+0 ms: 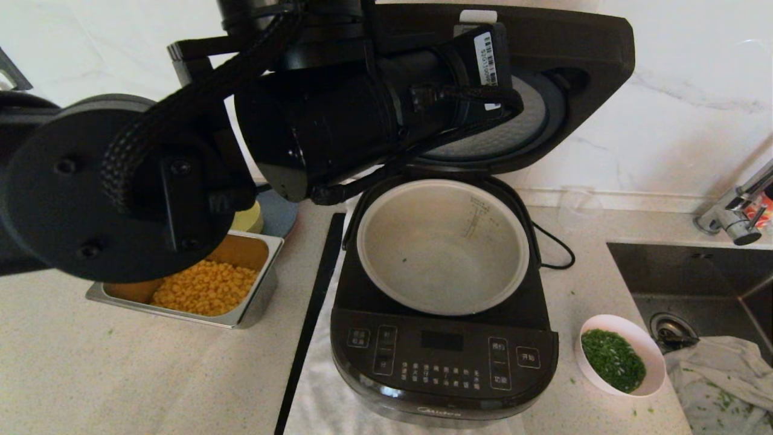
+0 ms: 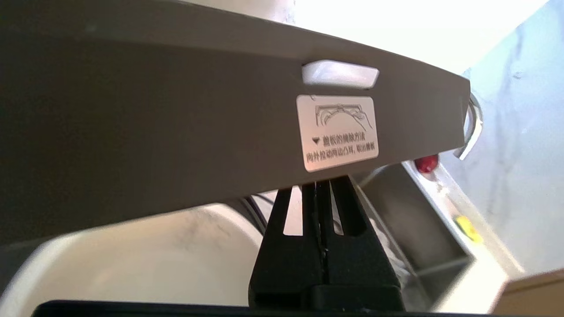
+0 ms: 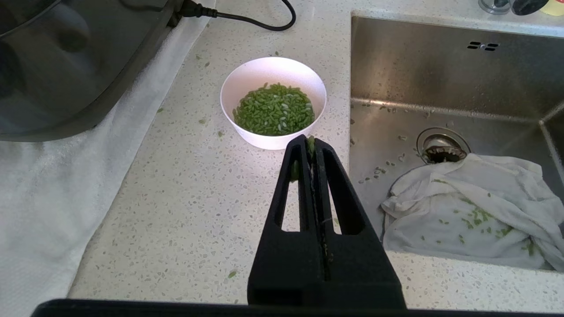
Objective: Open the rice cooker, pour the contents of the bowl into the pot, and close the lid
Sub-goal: Open the rice cooker
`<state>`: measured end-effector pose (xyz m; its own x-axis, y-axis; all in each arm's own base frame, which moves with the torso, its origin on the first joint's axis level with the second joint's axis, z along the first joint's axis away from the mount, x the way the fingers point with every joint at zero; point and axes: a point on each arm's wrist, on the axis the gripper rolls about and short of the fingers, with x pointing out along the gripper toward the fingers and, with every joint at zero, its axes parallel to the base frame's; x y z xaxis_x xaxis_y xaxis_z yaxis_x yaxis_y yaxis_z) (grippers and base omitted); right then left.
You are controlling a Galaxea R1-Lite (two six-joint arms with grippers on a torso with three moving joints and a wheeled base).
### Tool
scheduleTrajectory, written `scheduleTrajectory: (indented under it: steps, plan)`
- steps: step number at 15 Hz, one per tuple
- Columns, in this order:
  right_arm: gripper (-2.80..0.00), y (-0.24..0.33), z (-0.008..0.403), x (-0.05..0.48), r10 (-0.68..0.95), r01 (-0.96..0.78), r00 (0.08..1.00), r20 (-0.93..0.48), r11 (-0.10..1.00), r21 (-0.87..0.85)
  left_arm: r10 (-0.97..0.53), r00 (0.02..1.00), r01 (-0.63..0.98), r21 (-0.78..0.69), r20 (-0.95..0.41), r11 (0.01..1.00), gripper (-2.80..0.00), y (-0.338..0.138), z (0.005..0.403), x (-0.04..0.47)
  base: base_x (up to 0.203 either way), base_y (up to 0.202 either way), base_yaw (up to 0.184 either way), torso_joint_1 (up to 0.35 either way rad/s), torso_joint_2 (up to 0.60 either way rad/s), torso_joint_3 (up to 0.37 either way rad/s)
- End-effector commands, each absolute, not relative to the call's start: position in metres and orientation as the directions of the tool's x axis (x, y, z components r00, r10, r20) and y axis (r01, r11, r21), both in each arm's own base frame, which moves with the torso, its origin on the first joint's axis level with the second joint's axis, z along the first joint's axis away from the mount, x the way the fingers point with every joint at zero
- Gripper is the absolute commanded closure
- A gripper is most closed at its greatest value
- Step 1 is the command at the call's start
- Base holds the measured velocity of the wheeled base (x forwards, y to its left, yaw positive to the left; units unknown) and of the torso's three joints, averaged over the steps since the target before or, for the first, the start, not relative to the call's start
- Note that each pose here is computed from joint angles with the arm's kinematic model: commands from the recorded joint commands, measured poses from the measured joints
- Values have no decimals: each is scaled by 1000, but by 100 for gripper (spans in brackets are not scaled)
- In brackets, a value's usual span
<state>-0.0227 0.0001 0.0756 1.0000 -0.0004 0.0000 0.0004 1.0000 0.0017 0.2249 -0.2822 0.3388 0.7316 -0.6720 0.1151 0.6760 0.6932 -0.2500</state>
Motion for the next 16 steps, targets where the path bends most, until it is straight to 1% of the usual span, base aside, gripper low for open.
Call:
scheduleTrajectory:
  steps: [1, 3, 7, 10, 13, 16]
  plan:
    - [0, 0, 76, -23, 0, 0, 1000, 0, 1000, 2, -655, 744, 665, -236, 132, 708, 0, -283, 339, 231, 0, 0, 0, 0, 0, 0]
    - [0, 0, 76, -23, 0, 0, 1000, 0, 1000, 2, -640, 757, 653, -216, 133, 726, 0, -286, 336, 235, 0, 0, 0, 0, 0, 0]
    - [0, 0, 76, -23, 0, 0, 1000, 0, 1000, 2, -610, 770, 637, -172, 188, 751, 0, -290, 335, 242, 0, 0, 0, 0, 0, 0]
    - [0, 0, 76, -23, 0, 0, 1000, 0, 1000, 2, -605, 774, 630, -145, 185, 763, 0, -296, 327, 248, 0, 0, 0, 0, 0, 0]
    - [0, 0, 76, -23, 0, 0, 1000, 0, 1000, 2, -573, 789, 605, -121, 219, 787, 0, -299, 323, 253, 0, 0, 0, 0, 0, 0]
    - [0, 0, 76, -23, 0, 0, 1000, 0, 1000, 2, -567, 785, 607, -128, 250, 784, 0, -294, 332, 248, 0, 0, 0, 0, 0, 0]
